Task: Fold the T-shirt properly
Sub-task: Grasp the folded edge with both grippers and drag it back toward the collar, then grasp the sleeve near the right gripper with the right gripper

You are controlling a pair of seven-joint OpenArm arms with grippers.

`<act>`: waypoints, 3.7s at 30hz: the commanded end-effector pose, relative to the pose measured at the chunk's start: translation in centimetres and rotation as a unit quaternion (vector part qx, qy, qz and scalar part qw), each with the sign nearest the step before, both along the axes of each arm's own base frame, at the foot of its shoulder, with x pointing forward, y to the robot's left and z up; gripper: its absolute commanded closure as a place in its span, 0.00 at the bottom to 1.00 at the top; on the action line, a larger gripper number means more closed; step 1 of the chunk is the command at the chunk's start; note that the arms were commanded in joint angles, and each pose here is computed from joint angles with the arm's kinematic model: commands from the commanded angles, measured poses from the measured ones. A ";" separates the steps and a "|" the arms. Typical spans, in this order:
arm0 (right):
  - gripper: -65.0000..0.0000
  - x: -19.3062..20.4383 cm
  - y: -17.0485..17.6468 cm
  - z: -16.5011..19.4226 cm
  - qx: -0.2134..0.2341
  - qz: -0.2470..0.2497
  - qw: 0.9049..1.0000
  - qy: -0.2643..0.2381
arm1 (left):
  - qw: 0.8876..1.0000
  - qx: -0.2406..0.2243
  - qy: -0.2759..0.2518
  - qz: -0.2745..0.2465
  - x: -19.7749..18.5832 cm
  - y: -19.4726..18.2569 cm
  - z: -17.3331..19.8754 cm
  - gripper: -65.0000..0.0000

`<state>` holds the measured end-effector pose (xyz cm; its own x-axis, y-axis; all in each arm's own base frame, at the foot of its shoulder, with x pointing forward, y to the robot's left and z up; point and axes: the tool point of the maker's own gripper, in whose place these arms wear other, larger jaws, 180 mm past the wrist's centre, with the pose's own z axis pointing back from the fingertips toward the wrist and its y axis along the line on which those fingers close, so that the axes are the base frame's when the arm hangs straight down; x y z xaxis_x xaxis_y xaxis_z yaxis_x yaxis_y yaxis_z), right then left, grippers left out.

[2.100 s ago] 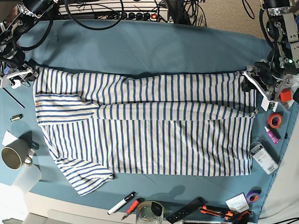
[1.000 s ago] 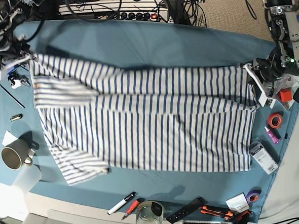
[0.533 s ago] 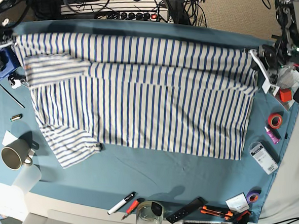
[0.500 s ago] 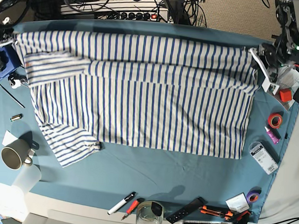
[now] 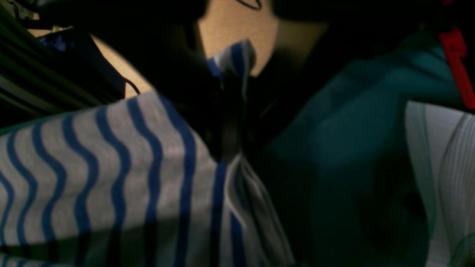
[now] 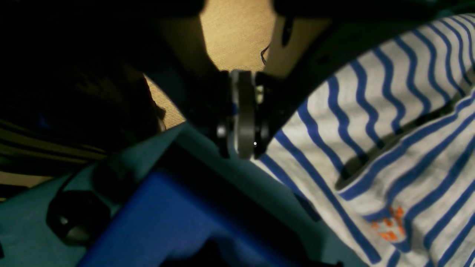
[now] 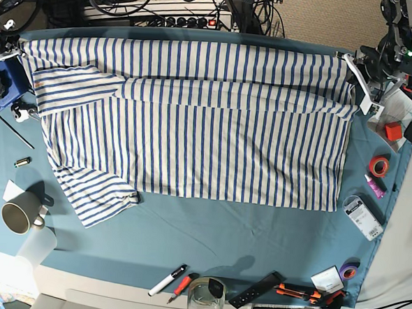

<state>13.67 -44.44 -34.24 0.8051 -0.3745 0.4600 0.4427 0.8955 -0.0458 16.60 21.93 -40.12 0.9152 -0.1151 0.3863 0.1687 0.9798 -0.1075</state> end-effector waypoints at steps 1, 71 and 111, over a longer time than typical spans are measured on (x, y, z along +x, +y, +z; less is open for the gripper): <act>1.00 0.5 -1.2 1.7 -0.026 0.005 1.000 -0.011 | 1.000 0.024 0.019 -0.001 -0.7 1.1 -0.1 1.00; 0.75 29.9 8.4 9.7 -0.120 0.253 0.928 -0.244 | 0.949 0.007 -0.297 -0.108 7.2 -4.9 13.0 0.62; 0.95 28.2 8.2 -3.3 -0.081 0.156 0.977 -0.123 | 0.950 0.001 -0.294 -0.108 7.1 -5.0 13.0 0.62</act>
